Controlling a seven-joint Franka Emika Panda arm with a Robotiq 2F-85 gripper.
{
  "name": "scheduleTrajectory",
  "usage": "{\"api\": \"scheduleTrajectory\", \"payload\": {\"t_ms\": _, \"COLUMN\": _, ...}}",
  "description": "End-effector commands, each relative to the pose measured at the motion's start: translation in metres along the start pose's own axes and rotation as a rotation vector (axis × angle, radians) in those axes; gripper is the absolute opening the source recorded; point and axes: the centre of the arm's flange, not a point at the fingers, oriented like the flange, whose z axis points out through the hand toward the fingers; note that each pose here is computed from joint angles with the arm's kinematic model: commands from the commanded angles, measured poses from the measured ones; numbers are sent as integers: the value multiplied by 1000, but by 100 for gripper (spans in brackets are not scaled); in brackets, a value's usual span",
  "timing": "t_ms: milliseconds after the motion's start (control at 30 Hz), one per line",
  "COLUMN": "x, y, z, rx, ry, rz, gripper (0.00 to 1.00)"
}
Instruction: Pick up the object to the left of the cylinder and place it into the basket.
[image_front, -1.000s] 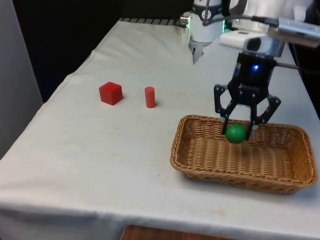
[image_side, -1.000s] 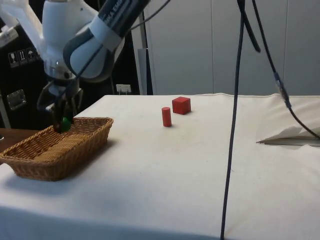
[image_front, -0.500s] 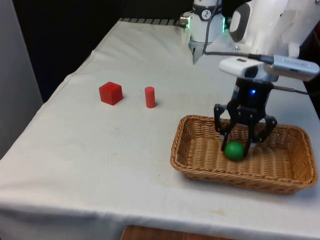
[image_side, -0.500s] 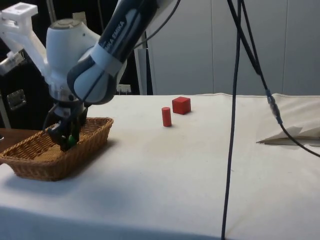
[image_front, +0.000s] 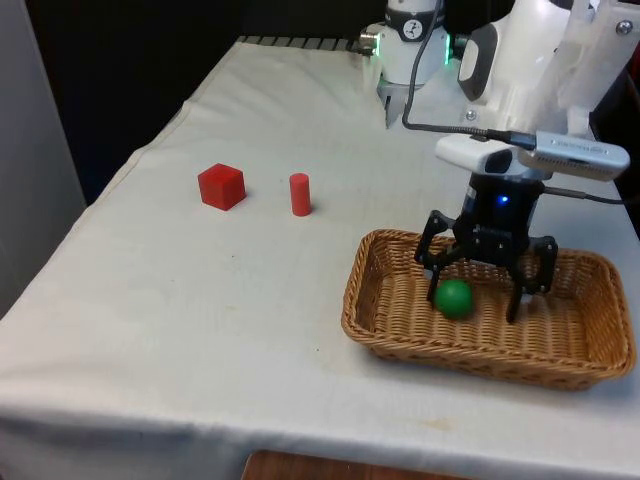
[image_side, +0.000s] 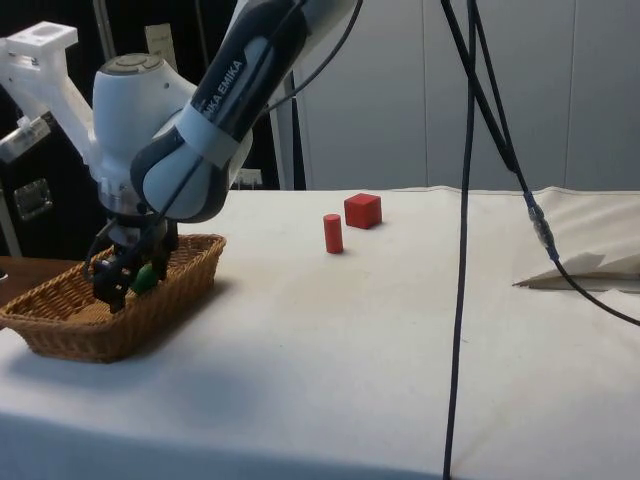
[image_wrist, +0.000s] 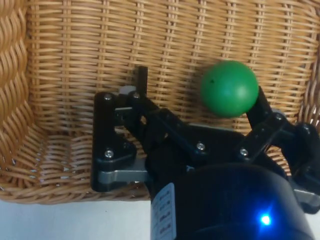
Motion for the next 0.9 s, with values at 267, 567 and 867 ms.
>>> {"api": "scheduleTrajectory", "payload": {"t_ms": 267, "x": 0, "y": -1, "z": 0, "rx": 11, "ry": 1, "rz": 1, "gripper": 100}}
{"api": "scheduleTrajectory", "payload": {"t_ms": 567, "x": 7, "y": 5, "z": -12, "rx": 6, "ry": 10, "rz": 10, "gripper": 100}}
{"api": "scheduleTrajectory", "payload": {"t_ms": 867, "x": 20, "y": 14, "z": -39, "rx": 5, "ry": 18, "rz": 20, "gripper": 100}}
